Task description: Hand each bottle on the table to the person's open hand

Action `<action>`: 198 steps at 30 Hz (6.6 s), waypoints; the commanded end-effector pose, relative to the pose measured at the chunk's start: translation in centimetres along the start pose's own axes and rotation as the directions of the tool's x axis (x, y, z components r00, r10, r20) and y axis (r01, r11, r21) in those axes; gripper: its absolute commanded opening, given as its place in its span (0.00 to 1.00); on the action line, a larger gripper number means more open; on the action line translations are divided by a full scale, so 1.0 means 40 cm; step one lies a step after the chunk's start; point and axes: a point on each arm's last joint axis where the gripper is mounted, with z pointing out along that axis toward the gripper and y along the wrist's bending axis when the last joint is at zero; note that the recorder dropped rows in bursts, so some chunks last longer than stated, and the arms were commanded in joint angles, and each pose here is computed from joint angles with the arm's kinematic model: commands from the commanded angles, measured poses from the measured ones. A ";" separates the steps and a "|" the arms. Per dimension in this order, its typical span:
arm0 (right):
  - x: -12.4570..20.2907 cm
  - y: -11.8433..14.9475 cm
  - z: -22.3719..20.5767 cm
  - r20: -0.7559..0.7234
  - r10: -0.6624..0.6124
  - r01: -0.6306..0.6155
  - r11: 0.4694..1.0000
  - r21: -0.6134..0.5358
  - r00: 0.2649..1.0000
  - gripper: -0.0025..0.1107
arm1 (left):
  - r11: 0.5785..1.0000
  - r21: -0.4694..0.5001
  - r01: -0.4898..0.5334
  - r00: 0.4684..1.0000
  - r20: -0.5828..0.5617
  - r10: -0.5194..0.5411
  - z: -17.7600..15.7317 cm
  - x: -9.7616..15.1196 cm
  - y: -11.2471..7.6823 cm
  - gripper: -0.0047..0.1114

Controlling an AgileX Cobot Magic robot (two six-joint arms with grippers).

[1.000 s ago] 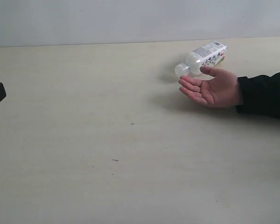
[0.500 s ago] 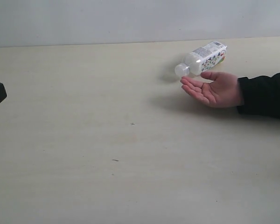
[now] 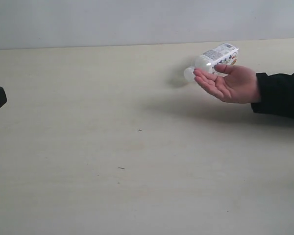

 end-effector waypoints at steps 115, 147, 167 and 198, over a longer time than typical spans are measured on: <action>0.744 0.027 0.975 0.360 -0.820 -0.060 -0.374 -0.926 -0.445 0.02 | 1.000 -0.004 0.002 1.000 0.004 -0.002 -0.002 0.001 0.002 0.04; 0.429 0.212 0.849 -0.973 -0.105 0.327 0.930 -0.169 -0.204 0.02 | 1.000 -0.004 0.002 1.000 0.004 -0.002 -0.002 0.001 0.002 0.04; 0.423 0.179 0.693 -0.932 0.011 0.307 0.946 -0.108 -0.363 0.02 | 1.000 -0.004 0.002 1.000 0.004 -0.002 -0.002 0.001 0.002 0.04; 0.580 0.125 0.722 -0.959 -0.080 0.333 0.927 -0.172 -0.271 0.74 | 1.000 -0.004 0.002 1.000 0.004 -0.002 -0.002 0.001 0.002 0.04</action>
